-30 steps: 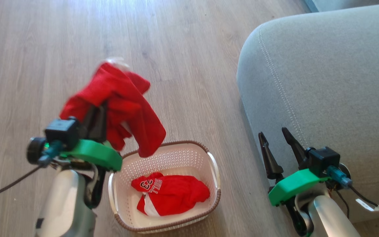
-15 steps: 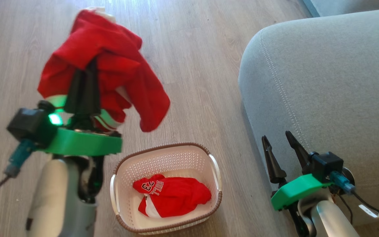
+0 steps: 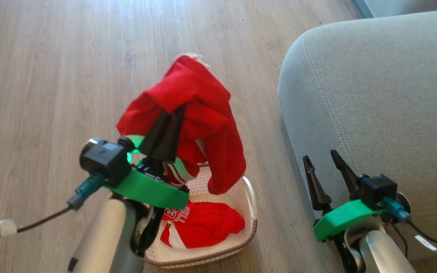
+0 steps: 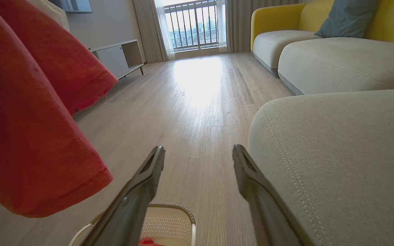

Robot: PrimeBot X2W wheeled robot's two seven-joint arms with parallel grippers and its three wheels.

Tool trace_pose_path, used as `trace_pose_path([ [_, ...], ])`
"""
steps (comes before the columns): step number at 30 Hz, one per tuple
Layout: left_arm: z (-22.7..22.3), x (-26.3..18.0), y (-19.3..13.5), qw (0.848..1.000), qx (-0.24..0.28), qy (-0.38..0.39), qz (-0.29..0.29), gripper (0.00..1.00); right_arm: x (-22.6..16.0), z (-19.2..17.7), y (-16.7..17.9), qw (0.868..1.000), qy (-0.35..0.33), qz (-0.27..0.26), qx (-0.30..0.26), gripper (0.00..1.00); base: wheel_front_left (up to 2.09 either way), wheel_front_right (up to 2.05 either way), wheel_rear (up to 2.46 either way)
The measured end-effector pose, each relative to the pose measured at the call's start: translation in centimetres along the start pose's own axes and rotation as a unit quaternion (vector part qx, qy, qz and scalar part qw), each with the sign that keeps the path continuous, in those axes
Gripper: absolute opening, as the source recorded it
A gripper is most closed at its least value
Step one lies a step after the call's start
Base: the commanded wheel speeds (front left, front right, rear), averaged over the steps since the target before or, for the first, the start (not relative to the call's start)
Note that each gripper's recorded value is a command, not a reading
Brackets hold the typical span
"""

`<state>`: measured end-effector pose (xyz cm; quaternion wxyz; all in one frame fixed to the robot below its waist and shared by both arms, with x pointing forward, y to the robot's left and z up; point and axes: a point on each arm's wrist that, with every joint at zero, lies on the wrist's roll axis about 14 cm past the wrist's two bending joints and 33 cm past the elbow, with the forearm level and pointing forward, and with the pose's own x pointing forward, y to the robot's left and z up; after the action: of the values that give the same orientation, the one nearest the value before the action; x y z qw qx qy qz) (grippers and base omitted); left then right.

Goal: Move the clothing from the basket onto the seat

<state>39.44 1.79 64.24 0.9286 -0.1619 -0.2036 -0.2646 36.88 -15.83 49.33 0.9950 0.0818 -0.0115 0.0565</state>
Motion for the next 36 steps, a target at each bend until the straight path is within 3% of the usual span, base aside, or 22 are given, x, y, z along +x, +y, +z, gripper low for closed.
trace_pose_path([
  [25, -0.6, -0.2, -1.1, 1.0, -0.008, 0.01, -0.017, 0.0, 0.0, 0.7, 0.2, 1.0, -0.012, 0.001, 0.017, 1.0, 0.0, 0.0, 0.0],
  [36, -0.9, -0.1, -0.6, 1.0, -0.008, 0.014, -0.011, 0.0, 0.5, 4.2, 2.1, 0.996, -0.061, 0.054, -0.023, 1.0, 0.0, 0.0, 0.0],
])
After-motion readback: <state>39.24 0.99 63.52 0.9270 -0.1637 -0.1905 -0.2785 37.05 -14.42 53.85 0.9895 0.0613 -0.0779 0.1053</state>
